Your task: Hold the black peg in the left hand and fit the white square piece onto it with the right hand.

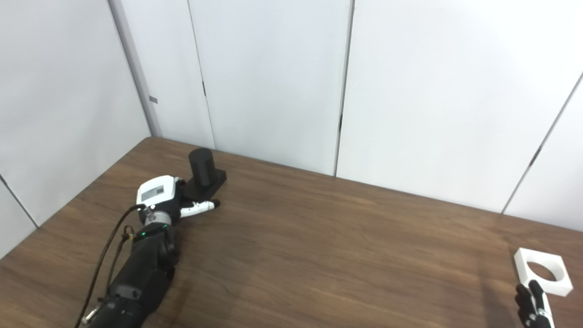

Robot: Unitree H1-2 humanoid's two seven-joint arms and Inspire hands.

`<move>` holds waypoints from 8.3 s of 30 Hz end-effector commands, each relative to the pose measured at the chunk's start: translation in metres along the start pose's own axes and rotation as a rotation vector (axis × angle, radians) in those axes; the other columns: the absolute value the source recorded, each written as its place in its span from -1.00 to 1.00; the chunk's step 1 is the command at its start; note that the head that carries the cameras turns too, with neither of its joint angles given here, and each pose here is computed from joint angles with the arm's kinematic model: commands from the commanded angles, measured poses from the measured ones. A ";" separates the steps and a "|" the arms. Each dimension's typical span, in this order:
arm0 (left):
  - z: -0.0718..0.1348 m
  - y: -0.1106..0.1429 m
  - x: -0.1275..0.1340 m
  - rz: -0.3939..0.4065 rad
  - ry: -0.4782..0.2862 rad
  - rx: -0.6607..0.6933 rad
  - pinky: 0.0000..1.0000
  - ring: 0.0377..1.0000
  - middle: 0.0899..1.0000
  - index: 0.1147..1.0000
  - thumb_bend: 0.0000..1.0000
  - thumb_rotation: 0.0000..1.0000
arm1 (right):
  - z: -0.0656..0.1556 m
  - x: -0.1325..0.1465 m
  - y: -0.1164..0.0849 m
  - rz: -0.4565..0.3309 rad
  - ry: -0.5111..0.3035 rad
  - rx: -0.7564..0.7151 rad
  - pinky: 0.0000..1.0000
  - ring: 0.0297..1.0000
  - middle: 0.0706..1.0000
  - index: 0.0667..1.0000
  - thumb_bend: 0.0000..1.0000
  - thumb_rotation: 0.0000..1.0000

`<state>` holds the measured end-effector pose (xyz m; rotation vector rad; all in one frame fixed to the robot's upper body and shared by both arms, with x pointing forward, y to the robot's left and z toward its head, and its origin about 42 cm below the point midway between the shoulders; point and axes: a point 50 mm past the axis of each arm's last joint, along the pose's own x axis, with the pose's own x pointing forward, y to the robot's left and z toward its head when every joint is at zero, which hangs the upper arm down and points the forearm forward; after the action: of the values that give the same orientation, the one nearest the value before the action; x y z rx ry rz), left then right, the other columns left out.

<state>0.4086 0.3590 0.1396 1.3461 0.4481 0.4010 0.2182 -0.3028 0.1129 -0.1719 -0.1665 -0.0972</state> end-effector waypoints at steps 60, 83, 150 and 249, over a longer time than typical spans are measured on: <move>0.005 0.023 -0.008 0.116 -0.137 -0.205 0.38 0.56 0.45 -0.15 0.02 -0.90 | -0.006 -0.031 0.003 -0.020 0.083 -0.014 1.00 0.93 0.90 0.98 0.45 1.00; 0.026 -0.001 -0.159 -0.022 -0.674 -0.172 0.37 0.59 0.49 -0.15 0.02 -0.89 | 0.021 -0.034 0.024 -0.038 0.077 -0.084 1.00 0.91 0.87 0.97 0.03 1.00; 0.040 -0.071 -0.260 -0.376 -1.172 -0.234 0.30 0.49 0.44 -0.16 0.03 -0.92 | 0.082 0.012 -0.025 -0.156 0.064 -0.260 1.00 0.92 0.84 0.87 0.11 0.52; 0.049 -0.070 -0.293 -0.312 -1.166 -0.230 0.44 0.46 0.39 -0.16 0.03 -0.92 | 0.089 0.269 -0.050 0.493 0.274 -1.526 0.94 1.00 0.90 0.62 0.63 -0.68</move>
<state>0.2001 0.1586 0.1116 1.0313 -0.3981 -0.5019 0.4568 -0.3621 0.2372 -1.6872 0.3269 0.2918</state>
